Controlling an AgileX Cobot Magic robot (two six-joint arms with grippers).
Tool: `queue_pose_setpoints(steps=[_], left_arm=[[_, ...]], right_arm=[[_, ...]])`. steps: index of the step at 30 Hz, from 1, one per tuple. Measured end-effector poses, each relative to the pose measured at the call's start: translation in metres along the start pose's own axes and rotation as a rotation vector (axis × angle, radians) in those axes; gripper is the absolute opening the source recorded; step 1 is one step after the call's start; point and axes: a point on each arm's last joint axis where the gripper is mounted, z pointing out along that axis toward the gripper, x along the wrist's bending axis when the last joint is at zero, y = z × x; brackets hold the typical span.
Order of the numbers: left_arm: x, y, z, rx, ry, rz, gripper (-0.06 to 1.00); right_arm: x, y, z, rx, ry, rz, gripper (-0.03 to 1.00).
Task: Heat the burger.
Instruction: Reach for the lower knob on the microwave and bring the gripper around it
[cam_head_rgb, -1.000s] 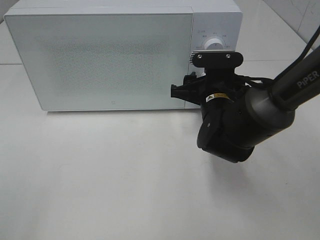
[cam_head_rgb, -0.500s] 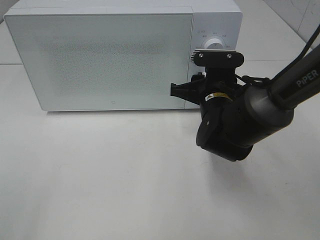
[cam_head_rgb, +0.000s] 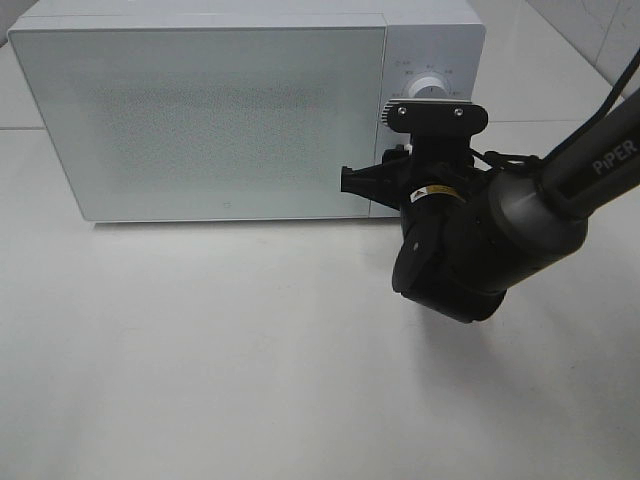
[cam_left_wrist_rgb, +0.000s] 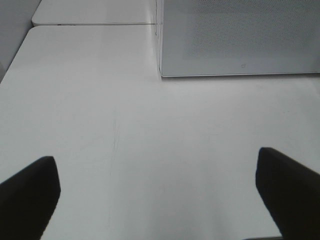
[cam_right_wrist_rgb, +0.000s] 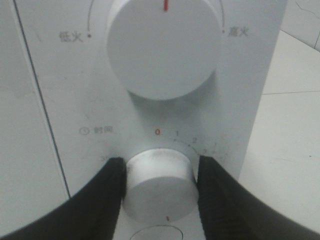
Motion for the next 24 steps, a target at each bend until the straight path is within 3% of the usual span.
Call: queue_pose_setpoints(steps=[11,24], left_arm=[[0.0,0.0,0.0,0.0,0.0,0.0,0.99],[0.0,0.0,0.0,0.0,0.0,0.0,0.99]], right_arm=[[0.0008,0.0001,0.0,0.0,0.009,0.079,0.44],[-0.0003,-0.0018,0.0004,0.006,0.053,0.439,0.44]])
